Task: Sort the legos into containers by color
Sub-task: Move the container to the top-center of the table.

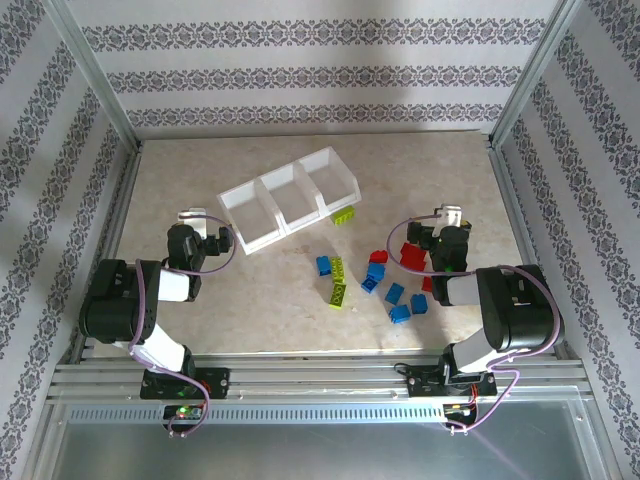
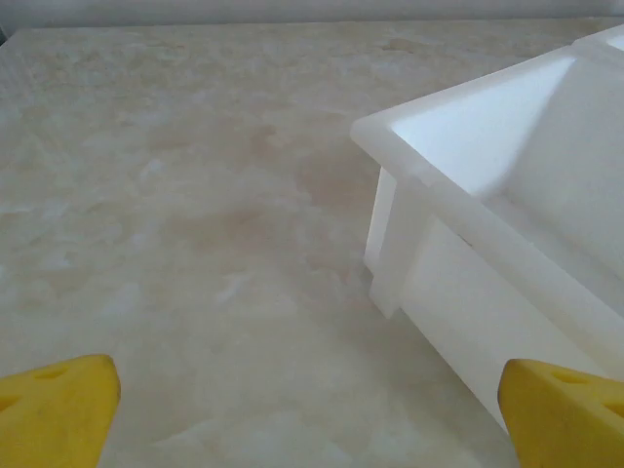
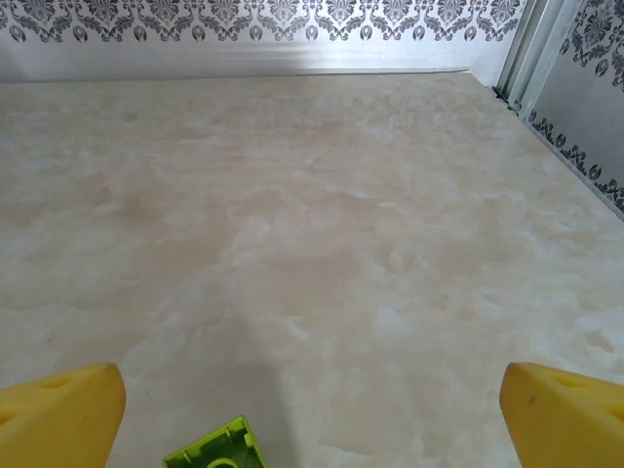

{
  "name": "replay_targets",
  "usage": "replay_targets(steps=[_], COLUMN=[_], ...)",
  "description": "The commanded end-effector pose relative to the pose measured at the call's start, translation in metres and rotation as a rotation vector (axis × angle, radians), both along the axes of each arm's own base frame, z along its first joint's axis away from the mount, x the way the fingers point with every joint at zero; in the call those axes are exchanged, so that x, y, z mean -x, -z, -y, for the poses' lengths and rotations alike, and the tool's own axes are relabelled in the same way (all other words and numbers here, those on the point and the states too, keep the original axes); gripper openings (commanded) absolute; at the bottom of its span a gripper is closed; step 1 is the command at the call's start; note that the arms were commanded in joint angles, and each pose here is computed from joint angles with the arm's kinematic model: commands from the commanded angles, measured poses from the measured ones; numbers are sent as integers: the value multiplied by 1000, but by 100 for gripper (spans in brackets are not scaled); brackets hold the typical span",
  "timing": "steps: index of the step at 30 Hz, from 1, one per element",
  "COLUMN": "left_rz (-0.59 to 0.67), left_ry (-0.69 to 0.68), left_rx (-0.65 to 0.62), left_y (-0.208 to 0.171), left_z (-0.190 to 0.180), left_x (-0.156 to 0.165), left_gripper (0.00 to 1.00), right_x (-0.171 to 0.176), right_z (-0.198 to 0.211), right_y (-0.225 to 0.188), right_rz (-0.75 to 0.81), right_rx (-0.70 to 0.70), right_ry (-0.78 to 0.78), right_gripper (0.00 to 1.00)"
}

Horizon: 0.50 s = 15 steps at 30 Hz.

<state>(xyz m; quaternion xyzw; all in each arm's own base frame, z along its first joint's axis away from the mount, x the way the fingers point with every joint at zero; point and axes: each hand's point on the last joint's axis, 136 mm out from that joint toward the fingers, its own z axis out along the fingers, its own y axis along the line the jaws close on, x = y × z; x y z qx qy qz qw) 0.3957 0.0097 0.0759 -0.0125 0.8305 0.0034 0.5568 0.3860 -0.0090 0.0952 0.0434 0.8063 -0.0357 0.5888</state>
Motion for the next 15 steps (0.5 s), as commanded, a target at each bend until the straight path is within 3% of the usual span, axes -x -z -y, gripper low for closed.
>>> replay_targets(steps=[1, 15], left_rz=[44, 42], left_ry=[22, 25], left_rx=[-5, -4], left_y=[-11, -11], left_z=[4, 5], left_x=[-5, -6], left_gripper=[100, 100], right_x=[-3, -3], right_z=[4, 3], right_y=[-5, -5], right_rz=[16, 16], right_rx=[1, 1], right_ry=[19, 18], right_gripper=[98, 98])
